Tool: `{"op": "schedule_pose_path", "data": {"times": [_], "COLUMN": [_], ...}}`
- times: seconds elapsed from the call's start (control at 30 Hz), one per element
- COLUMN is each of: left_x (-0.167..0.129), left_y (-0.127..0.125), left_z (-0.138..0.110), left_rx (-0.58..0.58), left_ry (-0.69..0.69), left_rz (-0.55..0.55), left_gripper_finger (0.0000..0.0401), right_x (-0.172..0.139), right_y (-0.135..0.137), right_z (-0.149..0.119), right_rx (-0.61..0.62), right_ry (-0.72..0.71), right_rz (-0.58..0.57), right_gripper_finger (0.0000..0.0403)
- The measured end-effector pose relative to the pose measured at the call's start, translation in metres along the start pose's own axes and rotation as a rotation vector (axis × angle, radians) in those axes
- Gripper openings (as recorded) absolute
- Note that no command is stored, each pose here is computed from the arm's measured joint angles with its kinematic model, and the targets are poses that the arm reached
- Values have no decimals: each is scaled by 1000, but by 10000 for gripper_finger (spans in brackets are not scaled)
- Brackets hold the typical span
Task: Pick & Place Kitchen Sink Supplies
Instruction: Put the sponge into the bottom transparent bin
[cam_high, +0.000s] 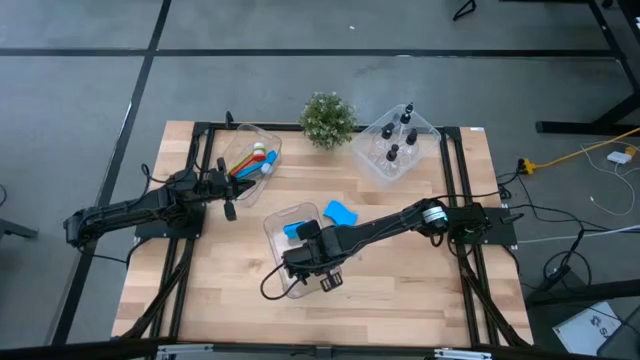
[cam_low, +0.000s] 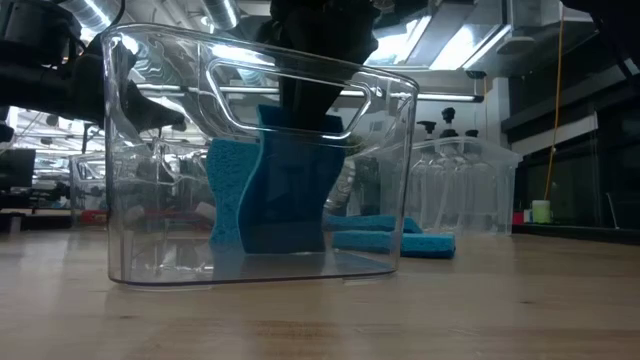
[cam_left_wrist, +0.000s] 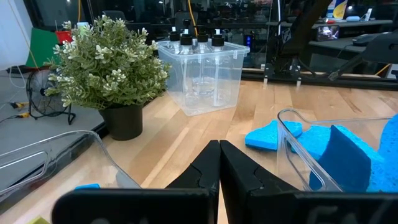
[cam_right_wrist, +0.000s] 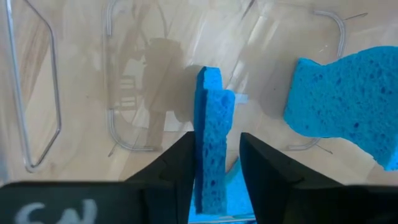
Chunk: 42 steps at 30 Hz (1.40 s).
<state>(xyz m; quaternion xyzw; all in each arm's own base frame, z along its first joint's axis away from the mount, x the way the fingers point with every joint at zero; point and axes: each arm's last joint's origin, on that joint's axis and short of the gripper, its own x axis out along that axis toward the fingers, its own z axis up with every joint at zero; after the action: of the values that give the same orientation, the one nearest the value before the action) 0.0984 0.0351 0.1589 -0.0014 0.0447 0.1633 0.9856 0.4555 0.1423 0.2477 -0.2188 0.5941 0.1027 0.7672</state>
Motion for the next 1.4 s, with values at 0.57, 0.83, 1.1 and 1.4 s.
{"op": "schedule_pose_path", "data": {"times": [0.57,0.83,1.1,1.4], "left_x": [0,0,0,0], "left_y": [0,0,0,0], "left_z": [0,0,0,0], "left_rx": [0,0,0,0], "left_ry": [0,-1,-1,-1], "left_rz": [0,0,0,0], "left_gripper_finger": [2,2,2,2], "right_x": [-11,-12,-12,-12], "right_y": [0,2,4,4], "right_z": [2,2,1,1], "right_rx": [18,51,57,64], "right_ry": [-30,-31,-18,-19], "right_rz": [-11,-1,-4,-8], "right_gripper_finger": [127,127,127,170]}}
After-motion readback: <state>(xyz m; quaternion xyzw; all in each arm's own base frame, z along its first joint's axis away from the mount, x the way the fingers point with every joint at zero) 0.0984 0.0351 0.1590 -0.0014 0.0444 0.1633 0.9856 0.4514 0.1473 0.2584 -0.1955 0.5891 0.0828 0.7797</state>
